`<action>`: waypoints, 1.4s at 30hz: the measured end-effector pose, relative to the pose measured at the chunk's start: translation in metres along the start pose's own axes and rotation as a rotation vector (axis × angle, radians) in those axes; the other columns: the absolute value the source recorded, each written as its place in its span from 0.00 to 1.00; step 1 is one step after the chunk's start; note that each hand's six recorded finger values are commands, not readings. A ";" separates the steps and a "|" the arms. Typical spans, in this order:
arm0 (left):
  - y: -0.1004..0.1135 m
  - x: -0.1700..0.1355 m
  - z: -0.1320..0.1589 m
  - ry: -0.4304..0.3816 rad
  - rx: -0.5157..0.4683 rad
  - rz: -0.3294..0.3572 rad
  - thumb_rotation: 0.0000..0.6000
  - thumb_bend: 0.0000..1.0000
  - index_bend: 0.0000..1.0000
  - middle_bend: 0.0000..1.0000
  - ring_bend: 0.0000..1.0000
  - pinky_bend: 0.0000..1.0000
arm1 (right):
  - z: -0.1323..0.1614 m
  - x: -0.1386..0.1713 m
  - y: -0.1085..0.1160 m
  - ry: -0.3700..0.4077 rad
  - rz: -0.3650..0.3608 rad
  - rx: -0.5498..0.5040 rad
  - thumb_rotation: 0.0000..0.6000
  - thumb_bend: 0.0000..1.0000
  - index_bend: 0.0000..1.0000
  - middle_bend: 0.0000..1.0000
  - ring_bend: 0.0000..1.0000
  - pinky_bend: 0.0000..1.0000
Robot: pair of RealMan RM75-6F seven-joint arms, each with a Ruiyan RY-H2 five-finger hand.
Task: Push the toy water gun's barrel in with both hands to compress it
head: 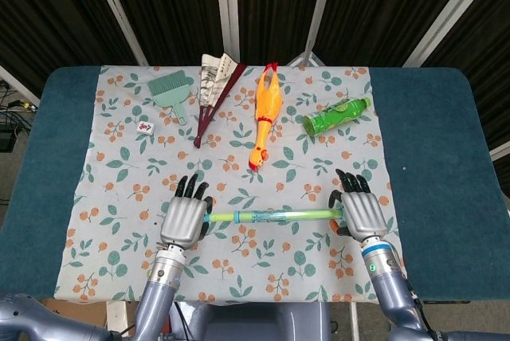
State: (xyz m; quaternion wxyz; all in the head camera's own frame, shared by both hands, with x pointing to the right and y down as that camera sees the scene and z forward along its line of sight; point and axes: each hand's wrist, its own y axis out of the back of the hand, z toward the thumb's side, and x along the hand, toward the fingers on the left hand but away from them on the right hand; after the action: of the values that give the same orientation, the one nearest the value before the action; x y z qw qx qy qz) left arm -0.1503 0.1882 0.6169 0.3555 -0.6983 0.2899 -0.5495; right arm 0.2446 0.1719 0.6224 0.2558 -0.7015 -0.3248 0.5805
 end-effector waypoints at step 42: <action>0.057 -0.120 -0.206 -0.035 -0.119 0.162 1.00 0.16 0.00 0.00 0.00 0.00 | -0.133 0.108 0.040 -0.077 -0.179 0.030 1.00 0.32 0.00 0.00 0.00 0.00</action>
State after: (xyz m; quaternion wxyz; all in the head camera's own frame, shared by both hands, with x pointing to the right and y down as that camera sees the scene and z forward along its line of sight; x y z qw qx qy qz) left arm -0.3792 0.2142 0.5327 0.3617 -0.7018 0.3714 -0.4886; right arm 0.3932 0.2293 0.5493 0.3041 -0.6431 -0.3870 0.5867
